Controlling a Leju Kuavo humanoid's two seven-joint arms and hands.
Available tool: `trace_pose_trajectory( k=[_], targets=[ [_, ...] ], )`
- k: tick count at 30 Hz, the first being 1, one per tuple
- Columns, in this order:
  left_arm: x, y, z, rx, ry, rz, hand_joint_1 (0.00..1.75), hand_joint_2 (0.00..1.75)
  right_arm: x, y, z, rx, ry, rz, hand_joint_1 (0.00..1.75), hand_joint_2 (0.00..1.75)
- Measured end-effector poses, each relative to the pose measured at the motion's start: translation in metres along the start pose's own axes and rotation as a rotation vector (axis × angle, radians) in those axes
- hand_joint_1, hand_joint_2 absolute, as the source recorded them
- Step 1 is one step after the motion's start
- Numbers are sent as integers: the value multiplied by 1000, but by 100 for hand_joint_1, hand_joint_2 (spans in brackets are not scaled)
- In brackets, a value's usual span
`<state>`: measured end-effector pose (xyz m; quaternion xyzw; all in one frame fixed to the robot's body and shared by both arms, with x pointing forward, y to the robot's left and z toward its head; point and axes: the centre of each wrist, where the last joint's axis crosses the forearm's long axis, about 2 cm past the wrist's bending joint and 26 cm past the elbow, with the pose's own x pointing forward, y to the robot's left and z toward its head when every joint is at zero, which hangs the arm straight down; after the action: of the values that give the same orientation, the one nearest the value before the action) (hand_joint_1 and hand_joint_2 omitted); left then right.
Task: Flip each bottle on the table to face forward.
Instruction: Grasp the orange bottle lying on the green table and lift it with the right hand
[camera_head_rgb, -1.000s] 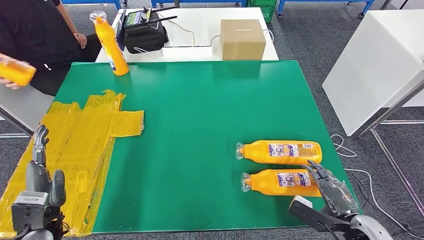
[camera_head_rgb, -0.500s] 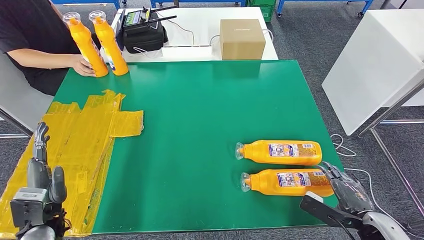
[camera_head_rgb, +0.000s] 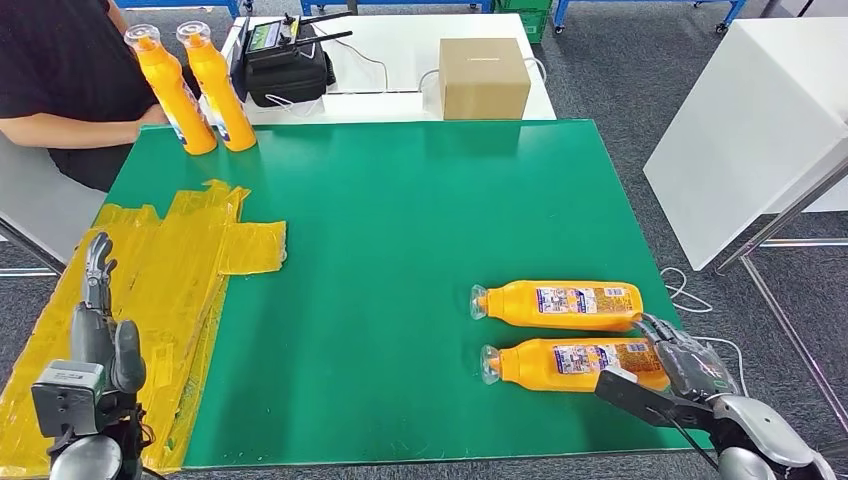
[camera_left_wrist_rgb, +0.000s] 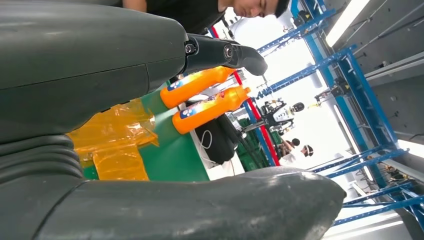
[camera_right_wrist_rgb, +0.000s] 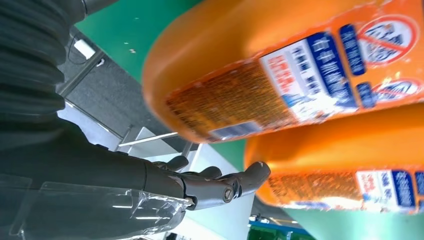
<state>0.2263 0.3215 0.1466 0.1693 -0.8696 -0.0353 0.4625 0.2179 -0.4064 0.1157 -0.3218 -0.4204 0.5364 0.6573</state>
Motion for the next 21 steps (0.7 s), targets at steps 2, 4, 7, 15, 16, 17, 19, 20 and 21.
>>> trace_pose_trajectory(
  k=[2, 4, 7, 15, 16, 17, 19, 20, 21],
  targets=[
    [-1, -1, -1, -2, 0, 6, 0, 0, 2, 1, -5, 7, -4, 8, 0, 175],
    [-1, -2, -2, -4, 2, 9, 0, 0, 5, 0, -10, 13, -11, 17, 0, 175],
    [-2, -3, -3, -5, 3, 16, 0, 0, 10, 0, -16, 26, -24, 29, 3, 175],
    [-4, -6, -15, -2, -12, 53, 0, 0, 33, 5, -34, 167, -136, 44, 155, 175],
    [-4, -7, -18, -3, -16, 57, 0, 0, 36, 5, -35, 176, -146, 49, 155, 175],
    [-4, -8, -20, -5, -18, 59, 0, 0, 39, 5, -37, 183, -154, 54, 160, 175],
    [-4, -8, -22, -9, -20, 62, 0, 0, 42, 4, -39, 189, -164, 60, 170, 175],
    [-4, -9, -23, -11, -21, 63, 0, 0, 44, 4, -40, 191, -168, 62, 175, 175],
    [-4, -9, -23, -12, -20, 63, 0, 0, 44, 4, -41, 195, -172, 62, 175, 175]
  ],
)
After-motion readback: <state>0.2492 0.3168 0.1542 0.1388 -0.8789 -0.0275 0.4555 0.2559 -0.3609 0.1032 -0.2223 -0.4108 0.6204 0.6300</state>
